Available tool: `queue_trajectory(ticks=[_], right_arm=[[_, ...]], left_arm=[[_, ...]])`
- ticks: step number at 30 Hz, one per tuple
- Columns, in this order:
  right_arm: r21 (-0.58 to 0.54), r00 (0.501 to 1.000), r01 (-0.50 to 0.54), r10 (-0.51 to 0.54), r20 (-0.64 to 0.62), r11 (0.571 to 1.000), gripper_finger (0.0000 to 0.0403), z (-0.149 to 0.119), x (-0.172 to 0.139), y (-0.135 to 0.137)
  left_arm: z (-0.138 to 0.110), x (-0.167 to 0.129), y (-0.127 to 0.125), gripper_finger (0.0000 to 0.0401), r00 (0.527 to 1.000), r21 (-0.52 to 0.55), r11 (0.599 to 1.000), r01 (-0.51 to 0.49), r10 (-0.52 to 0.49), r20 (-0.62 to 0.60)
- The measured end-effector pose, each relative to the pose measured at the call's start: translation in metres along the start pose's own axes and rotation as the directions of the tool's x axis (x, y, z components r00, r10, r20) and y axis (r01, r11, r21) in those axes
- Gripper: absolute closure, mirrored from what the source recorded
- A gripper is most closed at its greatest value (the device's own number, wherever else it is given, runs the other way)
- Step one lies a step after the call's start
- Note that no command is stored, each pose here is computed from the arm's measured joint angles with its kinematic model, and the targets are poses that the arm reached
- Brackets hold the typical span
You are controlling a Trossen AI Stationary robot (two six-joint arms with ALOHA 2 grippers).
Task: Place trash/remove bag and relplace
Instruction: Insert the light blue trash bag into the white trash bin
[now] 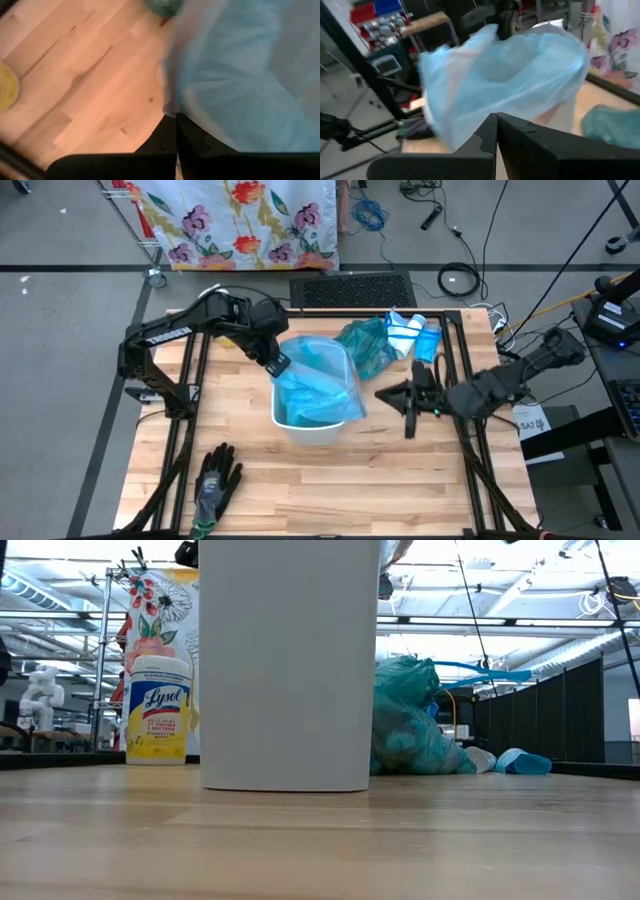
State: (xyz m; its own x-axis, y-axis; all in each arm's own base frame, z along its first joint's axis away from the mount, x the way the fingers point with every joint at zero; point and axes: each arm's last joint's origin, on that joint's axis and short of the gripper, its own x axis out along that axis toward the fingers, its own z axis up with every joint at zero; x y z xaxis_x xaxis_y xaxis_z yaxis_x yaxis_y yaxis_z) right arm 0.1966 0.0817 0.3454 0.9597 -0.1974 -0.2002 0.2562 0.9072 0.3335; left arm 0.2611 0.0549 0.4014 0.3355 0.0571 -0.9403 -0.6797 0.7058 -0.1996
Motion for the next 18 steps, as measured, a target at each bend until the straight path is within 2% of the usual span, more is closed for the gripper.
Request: queue_trajectory(ticks=[5, 12, 18], right_arm=[[-0.014, 0.995, 0.081, -0.082, -0.064, 0.997, 0.0403, 0.014, 0.026, -0.029], [-0.026, 0.986, 0.086, -0.088, -0.139, 0.996, 0.0403, 0.015, 0.061, -0.058], [-0.031, 0.990, 0.038, -0.042, -0.138, 0.999, 0.0403, 0.014, 0.090, -0.069]], left_arm=[[0.003, 0.000, -0.003, 0.0401, 0.999, 0.028, 0.999, 0.040, -0.040, 0.030], [0.004, 0.000, -0.004, 0.0401, 0.998, 0.054, 0.997, 0.058, -0.059, 0.030], [0.002, 0.000, -0.004, 0.0401, 0.999, 0.080, 0.995, 0.052, -0.053, 0.013]])
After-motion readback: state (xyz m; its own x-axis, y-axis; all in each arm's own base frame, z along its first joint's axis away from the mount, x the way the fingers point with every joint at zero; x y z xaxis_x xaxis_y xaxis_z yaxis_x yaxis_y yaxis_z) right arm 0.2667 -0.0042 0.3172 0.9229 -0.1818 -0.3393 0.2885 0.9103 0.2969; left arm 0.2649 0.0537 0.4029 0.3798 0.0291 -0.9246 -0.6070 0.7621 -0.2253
